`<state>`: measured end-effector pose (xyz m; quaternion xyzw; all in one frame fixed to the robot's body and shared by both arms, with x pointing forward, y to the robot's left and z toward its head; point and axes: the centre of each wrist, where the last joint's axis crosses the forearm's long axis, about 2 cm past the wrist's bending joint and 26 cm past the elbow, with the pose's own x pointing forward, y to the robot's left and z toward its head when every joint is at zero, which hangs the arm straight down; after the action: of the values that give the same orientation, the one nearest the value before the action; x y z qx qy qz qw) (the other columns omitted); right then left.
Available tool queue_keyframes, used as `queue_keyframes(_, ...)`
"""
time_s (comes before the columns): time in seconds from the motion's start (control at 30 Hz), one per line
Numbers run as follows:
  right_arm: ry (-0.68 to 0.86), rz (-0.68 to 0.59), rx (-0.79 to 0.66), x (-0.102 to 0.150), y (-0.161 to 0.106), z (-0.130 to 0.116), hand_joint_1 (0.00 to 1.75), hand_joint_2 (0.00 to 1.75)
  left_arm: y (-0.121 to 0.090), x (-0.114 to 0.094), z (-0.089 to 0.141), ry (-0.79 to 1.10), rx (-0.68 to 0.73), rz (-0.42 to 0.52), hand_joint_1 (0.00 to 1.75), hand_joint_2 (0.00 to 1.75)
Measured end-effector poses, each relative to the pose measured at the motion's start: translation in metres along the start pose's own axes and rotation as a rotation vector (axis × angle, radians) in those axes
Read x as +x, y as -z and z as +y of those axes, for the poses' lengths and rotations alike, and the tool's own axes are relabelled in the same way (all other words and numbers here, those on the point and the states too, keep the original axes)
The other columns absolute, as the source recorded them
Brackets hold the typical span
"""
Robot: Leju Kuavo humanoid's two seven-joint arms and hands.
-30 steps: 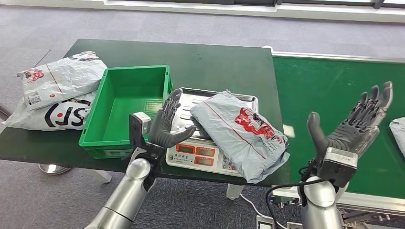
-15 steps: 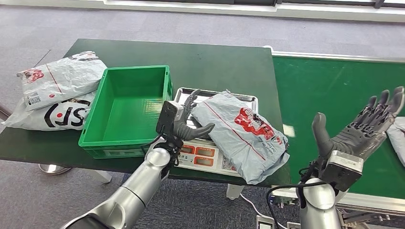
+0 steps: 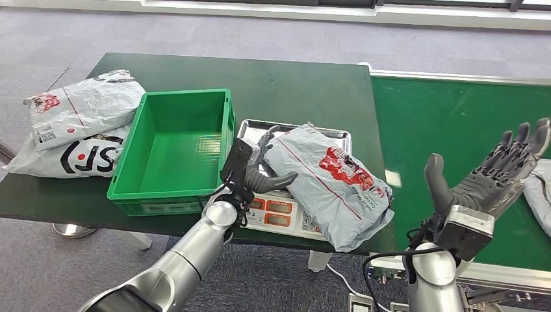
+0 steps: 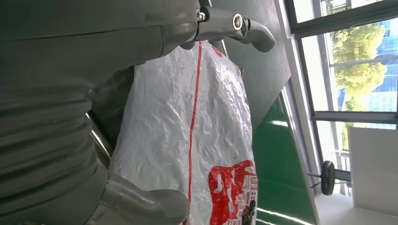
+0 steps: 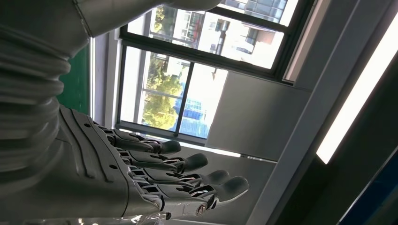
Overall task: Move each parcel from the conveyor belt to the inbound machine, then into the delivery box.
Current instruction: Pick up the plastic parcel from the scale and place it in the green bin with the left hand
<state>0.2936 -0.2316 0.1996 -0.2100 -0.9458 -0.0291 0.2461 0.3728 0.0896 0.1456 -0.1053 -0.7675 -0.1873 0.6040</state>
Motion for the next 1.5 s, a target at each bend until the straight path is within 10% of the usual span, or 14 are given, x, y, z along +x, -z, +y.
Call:
queue_keyframes(0.6, -0.002, -0.018, 0.015, 0.003, 0.005, 0.007, 0.00, 1.75, -0.005, 0.014, -0.086, 0.725, -0.370, -0.029, 0.00, 1.75)
queue_keyframes(1.3, 0.013, -0.014, 0.046, 0.007, 0.009, 0.018, 0.00, 1.75, -0.013, 0.011, -0.101, 0.988, -0.492, 0.026, 0.00, 1.75)
queue_keyframes(1.43, 0.010, -0.012, 0.048, 0.007, 0.009, 0.018, 0.00, 1.75, -0.014, 0.009, -0.100, 0.983, -0.495, 0.062, 1.56, 1.75)
queue_keyframes(1.5, 0.008, -0.013, 0.049, 0.007, 0.009, 0.019, 0.00, 1.75, -0.013, 0.009, -0.099, 0.984, -0.495, 0.071, 1.75, 1.75)
